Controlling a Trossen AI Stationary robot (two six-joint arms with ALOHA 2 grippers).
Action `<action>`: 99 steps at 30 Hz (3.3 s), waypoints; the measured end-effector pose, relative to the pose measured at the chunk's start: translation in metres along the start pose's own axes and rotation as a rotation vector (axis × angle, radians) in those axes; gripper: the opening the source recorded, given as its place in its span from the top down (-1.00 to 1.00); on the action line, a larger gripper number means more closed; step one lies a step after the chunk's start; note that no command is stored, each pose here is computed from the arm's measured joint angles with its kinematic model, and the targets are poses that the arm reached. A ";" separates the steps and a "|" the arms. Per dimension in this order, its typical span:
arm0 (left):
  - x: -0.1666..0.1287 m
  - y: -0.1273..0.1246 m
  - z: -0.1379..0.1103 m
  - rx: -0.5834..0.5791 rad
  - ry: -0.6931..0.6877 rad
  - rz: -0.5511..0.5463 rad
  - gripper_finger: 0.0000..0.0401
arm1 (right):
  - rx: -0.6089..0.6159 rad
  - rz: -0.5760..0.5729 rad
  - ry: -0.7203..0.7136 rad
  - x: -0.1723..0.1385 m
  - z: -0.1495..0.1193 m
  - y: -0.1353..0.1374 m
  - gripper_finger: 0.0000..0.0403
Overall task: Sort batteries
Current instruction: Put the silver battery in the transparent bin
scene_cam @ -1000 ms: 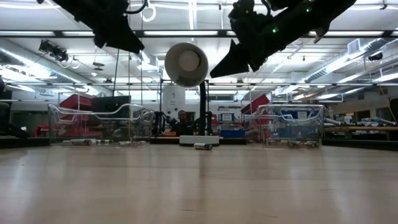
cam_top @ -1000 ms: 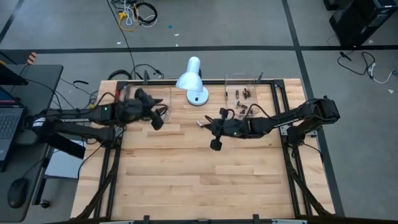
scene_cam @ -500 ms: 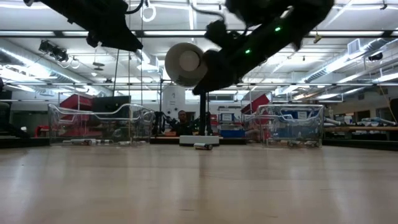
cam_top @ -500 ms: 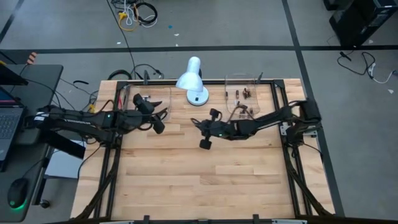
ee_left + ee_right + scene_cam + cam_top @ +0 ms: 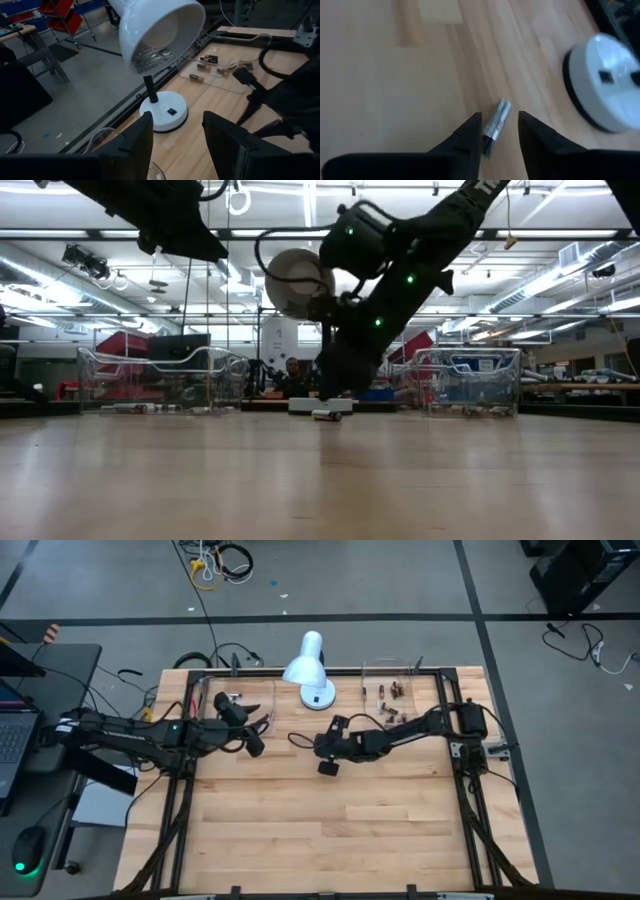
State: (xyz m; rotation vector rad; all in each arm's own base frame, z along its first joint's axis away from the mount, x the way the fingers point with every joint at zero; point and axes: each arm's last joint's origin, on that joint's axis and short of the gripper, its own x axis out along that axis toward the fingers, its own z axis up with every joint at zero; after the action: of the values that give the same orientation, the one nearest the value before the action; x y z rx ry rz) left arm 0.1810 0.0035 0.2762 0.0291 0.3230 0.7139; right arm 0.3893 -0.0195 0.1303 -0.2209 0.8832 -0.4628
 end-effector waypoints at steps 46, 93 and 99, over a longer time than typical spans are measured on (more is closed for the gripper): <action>0.009 -0.084 -0.048 0.313 0.195 -0.408 0.14 | -0.050 0.396 -0.304 -0.061 0.034 0.037 0.86; -0.013 -0.097 -0.029 0.215 0.033 -0.471 0.88 | 0.003 0.360 -0.521 -0.090 0.055 0.045 0.15; -0.026 -0.072 -0.017 0.151 0.142 -0.330 0.88 | 0.010 0.313 -0.486 -0.108 0.057 0.032 0.20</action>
State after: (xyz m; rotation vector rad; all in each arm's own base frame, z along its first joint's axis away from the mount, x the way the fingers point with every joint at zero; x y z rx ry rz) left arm 0.2037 -0.0690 0.2577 0.0672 0.5046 0.3642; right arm 0.3845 0.0594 0.2281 -0.1710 0.4263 -0.1095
